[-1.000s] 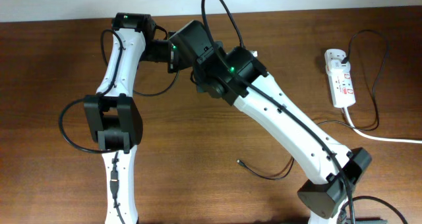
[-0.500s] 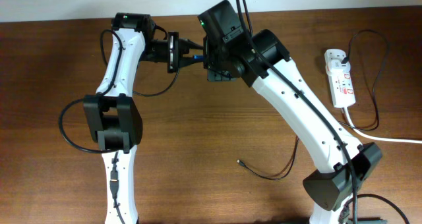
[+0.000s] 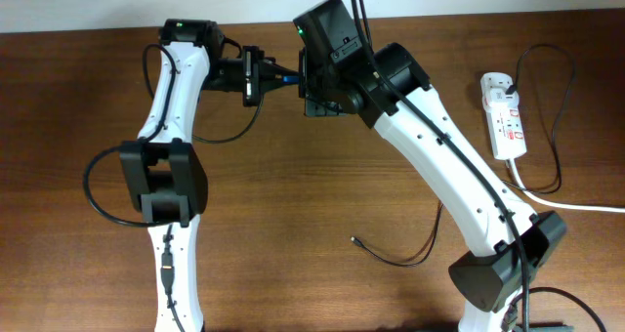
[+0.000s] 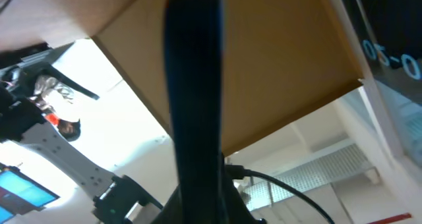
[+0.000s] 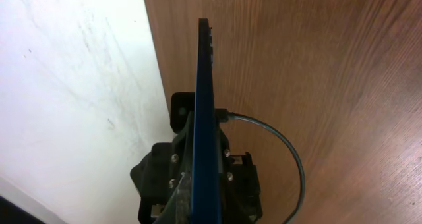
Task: Plug charger to phone and switch on socket
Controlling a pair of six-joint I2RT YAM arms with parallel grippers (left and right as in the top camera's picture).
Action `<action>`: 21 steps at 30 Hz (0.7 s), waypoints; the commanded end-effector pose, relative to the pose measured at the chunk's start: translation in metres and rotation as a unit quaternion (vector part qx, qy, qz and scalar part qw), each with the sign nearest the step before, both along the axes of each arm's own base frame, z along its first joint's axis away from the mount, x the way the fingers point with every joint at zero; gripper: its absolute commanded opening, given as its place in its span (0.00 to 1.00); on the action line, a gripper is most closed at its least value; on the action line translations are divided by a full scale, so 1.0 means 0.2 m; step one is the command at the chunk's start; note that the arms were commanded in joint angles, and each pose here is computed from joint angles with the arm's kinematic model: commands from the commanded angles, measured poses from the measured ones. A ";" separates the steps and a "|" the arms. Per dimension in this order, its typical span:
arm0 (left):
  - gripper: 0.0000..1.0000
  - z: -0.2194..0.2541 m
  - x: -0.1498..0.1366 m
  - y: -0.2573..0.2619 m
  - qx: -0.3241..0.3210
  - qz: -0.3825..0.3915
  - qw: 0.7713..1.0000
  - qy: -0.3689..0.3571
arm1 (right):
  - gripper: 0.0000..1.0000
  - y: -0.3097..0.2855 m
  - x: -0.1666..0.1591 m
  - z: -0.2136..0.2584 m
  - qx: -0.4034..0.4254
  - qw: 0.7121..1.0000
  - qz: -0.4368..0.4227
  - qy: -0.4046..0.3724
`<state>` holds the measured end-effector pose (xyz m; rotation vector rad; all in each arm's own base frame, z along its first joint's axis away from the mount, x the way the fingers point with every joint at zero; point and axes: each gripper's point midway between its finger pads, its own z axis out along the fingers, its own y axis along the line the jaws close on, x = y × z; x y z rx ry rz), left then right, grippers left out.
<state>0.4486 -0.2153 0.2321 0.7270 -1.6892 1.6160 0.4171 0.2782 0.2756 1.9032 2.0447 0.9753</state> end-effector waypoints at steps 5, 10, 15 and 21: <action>0.00 0.02 0.01 0.01 -0.003 0.003 1.000 -0.022 | 0.64 0.02 -0.03 0.15 -0.003 0.997 0.057 -0.047; 0.00 0.02 0.04 0.01 -0.007 0.003 0.998 -0.064 | 0.88 0.00 0.04 0.28 -0.120 0.960 0.181 -0.176; 0.00 0.02 0.17 0.00 -0.024 0.003 0.965 -0.260 | 0.92 -0.15 0.01 0.42 -0.210 0.890 0.316 -0.254; 0.00 -0.09 0.23 0.01 0.042 -0.009 0.894 -0.447 | 0.98 -0.77 -0.11 0.16 -0.254 0.867 0.412 -0.121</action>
